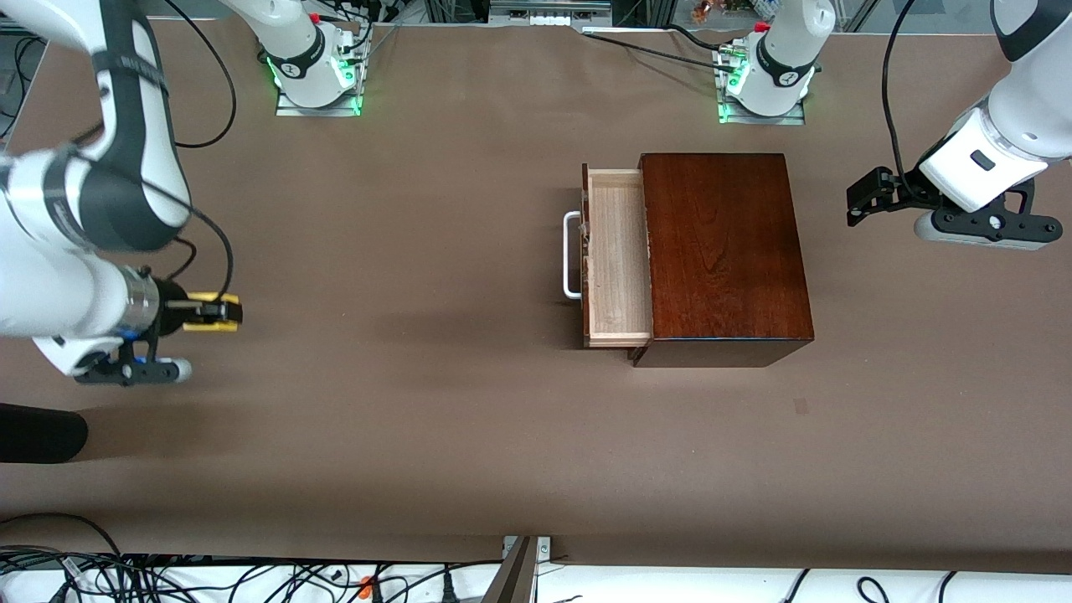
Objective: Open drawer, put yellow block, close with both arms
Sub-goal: 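Grasp the yellow cube with the right gripper and lift it, then carry the yellow cube with the right gripper and drop it into the drawer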
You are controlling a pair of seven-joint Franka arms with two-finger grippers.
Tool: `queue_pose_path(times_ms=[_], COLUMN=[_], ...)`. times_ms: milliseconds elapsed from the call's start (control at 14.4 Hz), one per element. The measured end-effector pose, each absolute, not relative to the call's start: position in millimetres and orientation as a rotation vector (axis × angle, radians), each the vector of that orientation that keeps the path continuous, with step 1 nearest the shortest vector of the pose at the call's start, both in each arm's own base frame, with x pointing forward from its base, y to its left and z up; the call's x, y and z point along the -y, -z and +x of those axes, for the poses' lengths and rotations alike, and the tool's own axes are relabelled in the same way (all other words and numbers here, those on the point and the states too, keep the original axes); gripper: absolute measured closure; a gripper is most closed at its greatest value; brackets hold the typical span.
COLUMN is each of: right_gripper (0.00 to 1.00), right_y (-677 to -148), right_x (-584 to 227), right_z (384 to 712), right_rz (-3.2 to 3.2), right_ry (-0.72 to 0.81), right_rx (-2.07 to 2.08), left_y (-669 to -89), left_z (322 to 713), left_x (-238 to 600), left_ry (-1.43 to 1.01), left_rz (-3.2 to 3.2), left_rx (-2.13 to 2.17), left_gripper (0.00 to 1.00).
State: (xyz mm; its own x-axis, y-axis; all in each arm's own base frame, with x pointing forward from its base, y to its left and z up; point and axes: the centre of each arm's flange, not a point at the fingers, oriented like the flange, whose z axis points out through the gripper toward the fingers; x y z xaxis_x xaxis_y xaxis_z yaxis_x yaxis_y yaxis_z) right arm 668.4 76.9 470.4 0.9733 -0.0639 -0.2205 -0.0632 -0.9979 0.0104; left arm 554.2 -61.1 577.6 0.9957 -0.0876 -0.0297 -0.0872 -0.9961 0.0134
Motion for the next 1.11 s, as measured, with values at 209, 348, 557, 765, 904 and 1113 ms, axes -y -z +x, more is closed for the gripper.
queue_pose_path(times_ms=[209,348,557,765,904,1113], right_gripper=[0.44,0.44,0.44,0.44,0.44,0.44], right_y=[-499,-504,-503,-498,-486,-457], right_x=[-150,-213,-293,-365,-414,-486], right_z=[642,623,594,569,553,521], right_rz=[3.082,3.047,2.948,2.835,2.763,2.653], right_ry=[0.355,0.368,0.385,0.317,0.281,0.260], right_rx=[0.362,0.584,0.963,1.339,1.559,1.810], left_y=[-578,-578,-578,-579,-579,-579], left_z=[554,554,554,554,554,554], left_x=[62,62,63,64,64,64], left_ry=[0.047,0.046,0.045,0.044,0.043,0.043], left_rz=[3.126,3.126,3.126,3.126,3.126,3.126], left_rx=[0.140,0.142,0.145,0.147,0.148,0.148], left_gripper=[0.00,0.00,0.00,0.00,0.00,0.00])
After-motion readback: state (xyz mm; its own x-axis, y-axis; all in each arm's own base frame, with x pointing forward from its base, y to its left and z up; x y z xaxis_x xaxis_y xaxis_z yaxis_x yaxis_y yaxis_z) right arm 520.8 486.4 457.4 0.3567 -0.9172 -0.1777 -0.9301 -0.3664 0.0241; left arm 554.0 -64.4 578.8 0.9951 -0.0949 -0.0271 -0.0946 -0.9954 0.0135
